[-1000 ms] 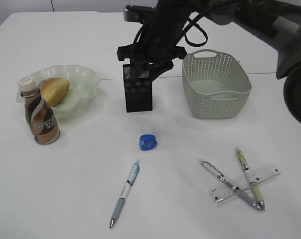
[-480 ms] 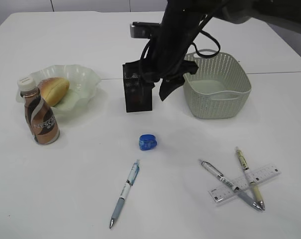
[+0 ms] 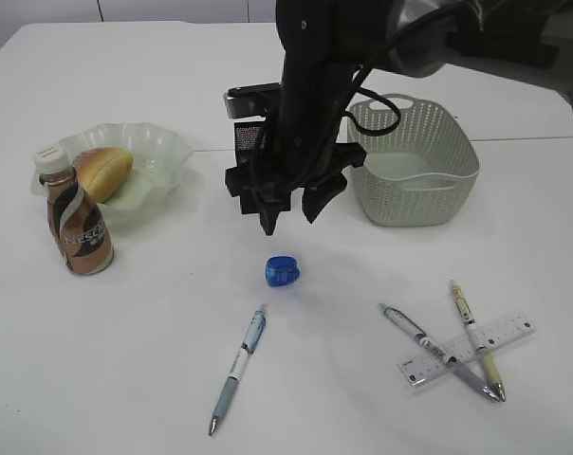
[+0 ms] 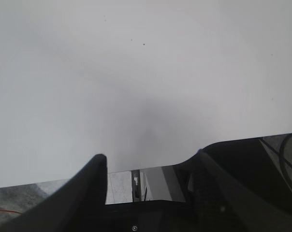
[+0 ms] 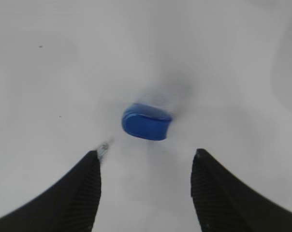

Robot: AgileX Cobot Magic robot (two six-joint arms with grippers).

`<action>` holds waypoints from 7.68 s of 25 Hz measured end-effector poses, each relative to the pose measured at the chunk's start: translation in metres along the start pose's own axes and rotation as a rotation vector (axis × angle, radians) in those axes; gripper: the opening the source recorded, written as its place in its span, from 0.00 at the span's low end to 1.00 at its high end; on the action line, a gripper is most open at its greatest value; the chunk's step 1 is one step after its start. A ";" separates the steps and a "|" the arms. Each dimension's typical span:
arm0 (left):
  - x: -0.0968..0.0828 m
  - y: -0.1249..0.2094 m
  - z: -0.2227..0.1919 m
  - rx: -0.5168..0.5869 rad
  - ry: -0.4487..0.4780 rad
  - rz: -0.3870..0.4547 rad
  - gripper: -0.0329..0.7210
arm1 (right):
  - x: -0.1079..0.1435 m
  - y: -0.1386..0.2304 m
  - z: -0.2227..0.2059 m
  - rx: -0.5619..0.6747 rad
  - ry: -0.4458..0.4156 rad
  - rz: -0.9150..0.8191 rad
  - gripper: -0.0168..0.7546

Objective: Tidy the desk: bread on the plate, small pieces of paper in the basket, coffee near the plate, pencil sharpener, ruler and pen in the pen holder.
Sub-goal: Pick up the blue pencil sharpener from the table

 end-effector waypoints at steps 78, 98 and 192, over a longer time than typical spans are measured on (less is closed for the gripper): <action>0.010 -0.002 0.000 -0.008 -0.050 -0.018 0.60 | -0.012 0.002 -0.069 0.054 0.040 -0.273 0.59; 0.013 -0.002 0.001 -0.011 -0.069 -0.025 0.60 | -0.013 0.004 -0.075 0.068 0.044 -0.278 0.59; 0.016 -0.003 0.001 -0.013 -0.083 -0.030 0.60 | -0.018 -0.045 0.009 -0.190 0.140 0.113 0.48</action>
Point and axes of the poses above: a point on each arm's last joint axis where the gripper is mounted, z pointing back along that axis away from the gripper, x along the wrist's bending axis when the last joint is at zero, y = z × x, the point moved 10 cm from there along -z, pointing out along that axis toward the gripper, and after that the axes turned 4 degrees about -z, right-handed, at the moved point
